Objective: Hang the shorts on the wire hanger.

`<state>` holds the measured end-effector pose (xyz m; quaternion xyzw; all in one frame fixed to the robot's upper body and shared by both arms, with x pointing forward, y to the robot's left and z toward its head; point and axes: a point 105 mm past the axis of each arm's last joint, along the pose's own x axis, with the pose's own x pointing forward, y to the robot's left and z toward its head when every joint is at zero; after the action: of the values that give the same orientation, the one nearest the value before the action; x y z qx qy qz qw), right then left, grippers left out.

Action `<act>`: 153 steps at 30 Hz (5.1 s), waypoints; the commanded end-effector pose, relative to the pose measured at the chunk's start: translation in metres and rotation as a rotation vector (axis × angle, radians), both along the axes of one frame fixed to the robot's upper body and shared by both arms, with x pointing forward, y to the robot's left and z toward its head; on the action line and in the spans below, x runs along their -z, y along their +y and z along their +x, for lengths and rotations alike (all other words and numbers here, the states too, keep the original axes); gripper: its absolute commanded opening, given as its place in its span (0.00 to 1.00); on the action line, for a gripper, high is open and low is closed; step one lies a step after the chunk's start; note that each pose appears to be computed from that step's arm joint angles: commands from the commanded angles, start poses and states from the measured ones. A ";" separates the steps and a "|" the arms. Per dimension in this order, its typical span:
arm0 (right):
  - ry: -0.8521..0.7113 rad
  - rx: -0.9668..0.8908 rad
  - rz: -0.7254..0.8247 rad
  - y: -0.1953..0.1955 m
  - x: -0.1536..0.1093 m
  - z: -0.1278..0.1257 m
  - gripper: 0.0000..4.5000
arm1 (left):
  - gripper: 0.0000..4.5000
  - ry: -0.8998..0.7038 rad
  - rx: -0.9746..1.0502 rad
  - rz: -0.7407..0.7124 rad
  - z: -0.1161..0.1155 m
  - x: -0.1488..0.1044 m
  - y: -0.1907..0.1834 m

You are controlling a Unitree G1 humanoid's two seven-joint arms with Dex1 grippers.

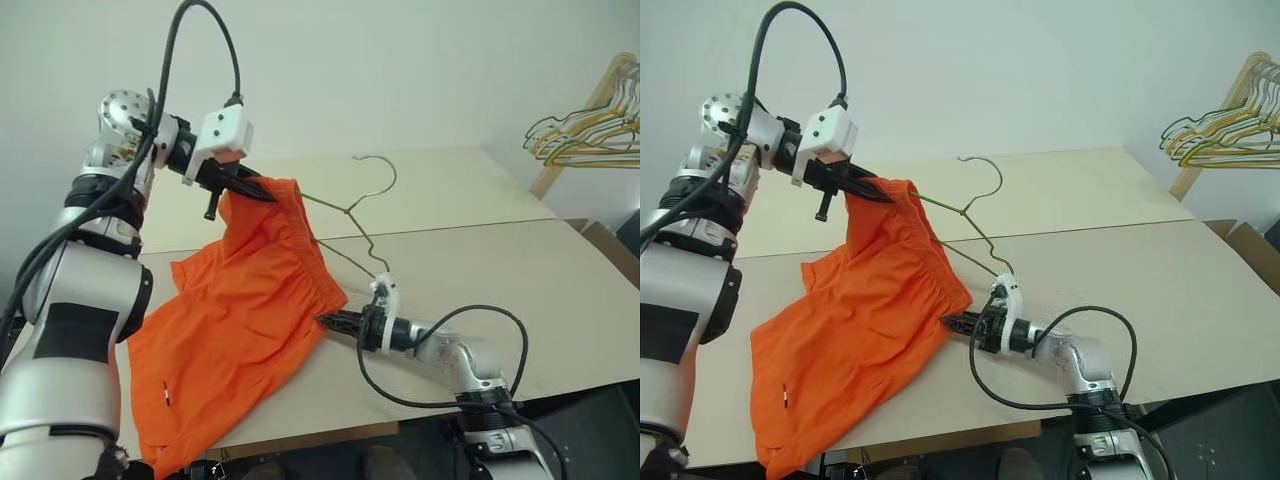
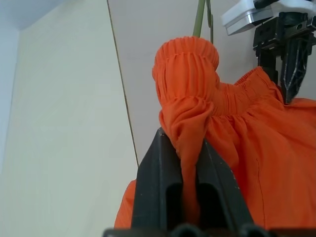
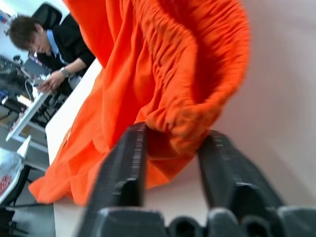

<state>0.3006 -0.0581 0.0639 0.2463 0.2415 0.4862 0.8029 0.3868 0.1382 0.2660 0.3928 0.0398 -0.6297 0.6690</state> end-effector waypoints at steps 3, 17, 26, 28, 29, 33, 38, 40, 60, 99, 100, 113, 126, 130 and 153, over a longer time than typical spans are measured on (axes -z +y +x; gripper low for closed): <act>-0.015 0.017 0.038 -0.003 -0.011 0.003 0.01 | 0.00 -0.042 -0.001 -0.040 -0.001 -0.013 0.003; -0.092 0.100 -0.062 -0.090 -0.036 0.007 0.01 | 0.00 0.015 -0.021 -0.208 -0.010 -0.021 0.019; -0.119 0.102 -0.160 -0.117 -0.031 0.014 0.01 | 0.00 0.080 -0.026 -0.319 -0.019 -0.027 0.028; -0.114 0.104 -0.160 -0.117 -0.029 0.015 0.01 | 0.00 0.082 -0.028 -0.320 -0.020 -0.027 0.030; -0.112 0.104 -0.160 -0.118 -0.029 0.015 0.01 | 0.00 0.083 -0.029 -0.320 -0.021 -0.027 0.031; -0.109 0.127 -0.179 -0.123 -0.026 0.018 0.01 | 0.00 0.089 -0.034 -0.291 -0.024 -0.021 0.037; -0.118 0.135 -0.205 -0.131 -0.024 0.018 0.01 | 0.00 0.095 -0.065 -0.214 -0.022 -0.007 0.044; -0.127 0.138 -0.213 -0.134 -0.026 0.019 0.01 | 0.00 0.101 -0.071 -0.203 -0.021 -0.003 0.045; -0.652 -0.066 -0.632 -0.130 -0.104 0.020 0.01 | 0.00 -0.019 -0.095 -0.100 -0.005 0.031 0.032; -1.057 -0.369 -0.894 -0.096 -0.164 0.052 0.33 | 0.00 -0.010 -0.142 -0.503 -0.024 0.041 -0.008; -1.048 -0.372 -0.881 -0.095 -0.162 0.051 0.33 | 0.00 -0.008 -0.139 -0.507 -0.024 0.041 -0.008; -0.913 -0.331 -0.850 -0.088 -0.145 0.065 0.33 | 0.00 0.027 -0.079 -0.580 -0.033 0.035 -0.015; -0.856 -0.337 -0.753 -0.087 -0.150 0.062 0.01 | 0.00 0.094 -0.083 -0.694 -0.033 0.032 -0.013; -0.876 -0.346 -0.784 -0.089 -0.147 0.062 0.00 | 0.00 0.101 -0.099 -0.698 -0.031 0.034 -0.011; -0.731 -0.227 -0.724 -0.121 -0.163 0.050 0.00 | 0.99 0.044 -0.391 -0.711 -0.004 0.042 0.053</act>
<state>0.3531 -0.1754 0.2074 -0.2640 0.1469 0.5204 0.7987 0.3834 0.1894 0.2020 0.1048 -0.0544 -0.4784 0.8702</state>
